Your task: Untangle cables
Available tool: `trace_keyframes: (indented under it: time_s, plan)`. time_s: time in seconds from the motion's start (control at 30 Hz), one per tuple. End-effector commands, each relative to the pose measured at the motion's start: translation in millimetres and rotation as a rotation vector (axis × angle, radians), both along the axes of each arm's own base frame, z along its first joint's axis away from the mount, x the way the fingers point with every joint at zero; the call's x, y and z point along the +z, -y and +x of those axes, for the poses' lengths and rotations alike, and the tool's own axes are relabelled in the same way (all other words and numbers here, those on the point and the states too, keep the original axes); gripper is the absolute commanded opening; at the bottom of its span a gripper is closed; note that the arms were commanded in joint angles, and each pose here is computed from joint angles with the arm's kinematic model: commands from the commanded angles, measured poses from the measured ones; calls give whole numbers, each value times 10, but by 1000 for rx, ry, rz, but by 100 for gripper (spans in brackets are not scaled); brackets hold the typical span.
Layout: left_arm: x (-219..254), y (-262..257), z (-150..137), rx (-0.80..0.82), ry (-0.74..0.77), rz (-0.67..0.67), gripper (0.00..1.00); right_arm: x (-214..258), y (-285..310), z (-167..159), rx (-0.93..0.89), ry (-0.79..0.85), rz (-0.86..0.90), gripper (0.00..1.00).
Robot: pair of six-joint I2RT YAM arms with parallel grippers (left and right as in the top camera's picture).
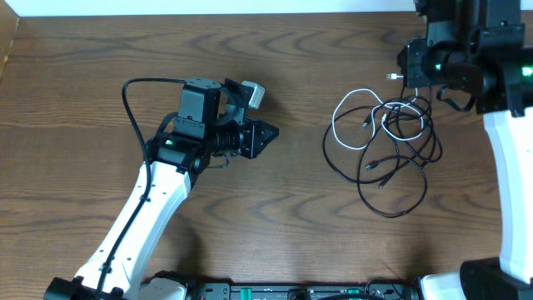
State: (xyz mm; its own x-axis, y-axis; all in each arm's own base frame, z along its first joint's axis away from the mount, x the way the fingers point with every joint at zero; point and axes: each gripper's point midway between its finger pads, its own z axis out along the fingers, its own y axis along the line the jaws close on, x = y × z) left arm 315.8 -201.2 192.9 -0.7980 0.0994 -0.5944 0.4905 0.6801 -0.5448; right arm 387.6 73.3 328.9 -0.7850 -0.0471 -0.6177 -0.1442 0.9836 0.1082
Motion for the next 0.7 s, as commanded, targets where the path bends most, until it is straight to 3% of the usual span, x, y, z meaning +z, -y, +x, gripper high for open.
trace_keyframes:
  time_s: [0.0,0.2,0.37,0.67]
  plan:
    - [127,11,2,-14,43,-6,22,-374,75,116,-114,-118,-14,35]
    - [95,-42,52,17,53,26,21,-1180,24,232,-185,-292,-50,36]
    - [85,-57,66,24,58,37,21,-1867,21,97,-185,-409,-80,34]
    - [84,-57,64,24,57,37,21,-2549,-110,-132,-139,-477,-65,35]
